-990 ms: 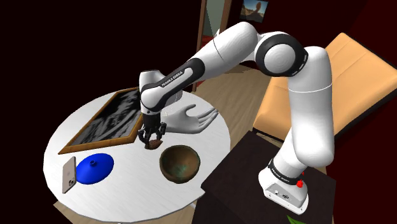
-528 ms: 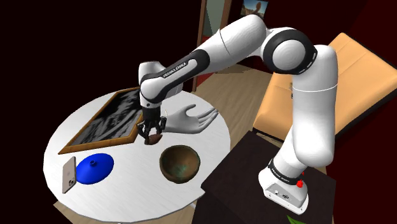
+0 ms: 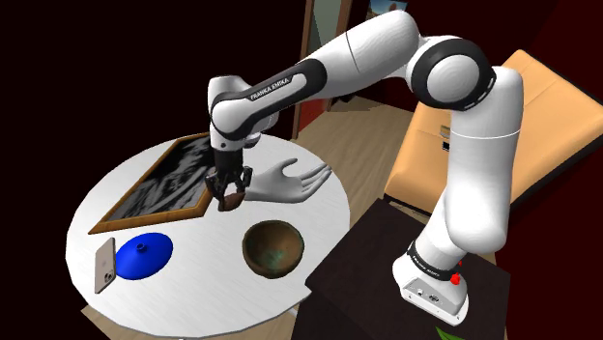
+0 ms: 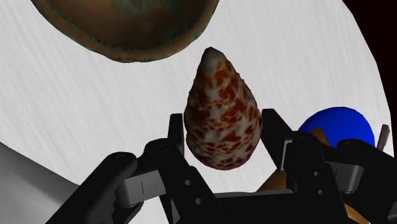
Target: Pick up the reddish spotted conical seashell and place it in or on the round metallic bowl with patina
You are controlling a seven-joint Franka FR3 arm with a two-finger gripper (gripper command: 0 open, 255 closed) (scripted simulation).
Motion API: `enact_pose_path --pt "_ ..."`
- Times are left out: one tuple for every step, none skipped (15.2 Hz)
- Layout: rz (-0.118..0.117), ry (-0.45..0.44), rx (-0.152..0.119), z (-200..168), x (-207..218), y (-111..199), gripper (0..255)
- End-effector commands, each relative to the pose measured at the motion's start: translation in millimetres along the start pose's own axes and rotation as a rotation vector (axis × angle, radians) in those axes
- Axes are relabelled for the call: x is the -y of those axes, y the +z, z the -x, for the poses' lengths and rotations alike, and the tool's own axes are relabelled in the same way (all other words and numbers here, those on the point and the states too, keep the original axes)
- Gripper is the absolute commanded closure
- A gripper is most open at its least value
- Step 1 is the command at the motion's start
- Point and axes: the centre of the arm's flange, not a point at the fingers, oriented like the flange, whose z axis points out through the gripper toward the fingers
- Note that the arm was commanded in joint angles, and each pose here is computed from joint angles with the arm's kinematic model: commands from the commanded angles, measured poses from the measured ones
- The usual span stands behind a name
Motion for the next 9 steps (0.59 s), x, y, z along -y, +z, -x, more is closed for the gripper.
enact_pose_path --pt "0.000 0.000 0.000 2.7 1.8 -10.2 255" --pt "0.000 0.000 0.000 4.0 2.7 -15.3 255" --pt "0.000 0.000 0.000 5.3 3.7 -20.3 255" --pt "0.000 0.000 0.000 5.6 3.8 -21.3 255" --pt "0.000 0.000 0.000 17.9 -0.3 -19.1 255" --pt "0.000 0.000 0.000 30.3 -4.4 -16.9 255" --pt "0.000 0.000 0.000 42.6 -8.5 -14.7 255" --pt "0.000 0.000 0.000 55.0 -12.6 -12.6 255" --pt "0.000 0.000 0.000 67.3 -16.8 -10.4 255"
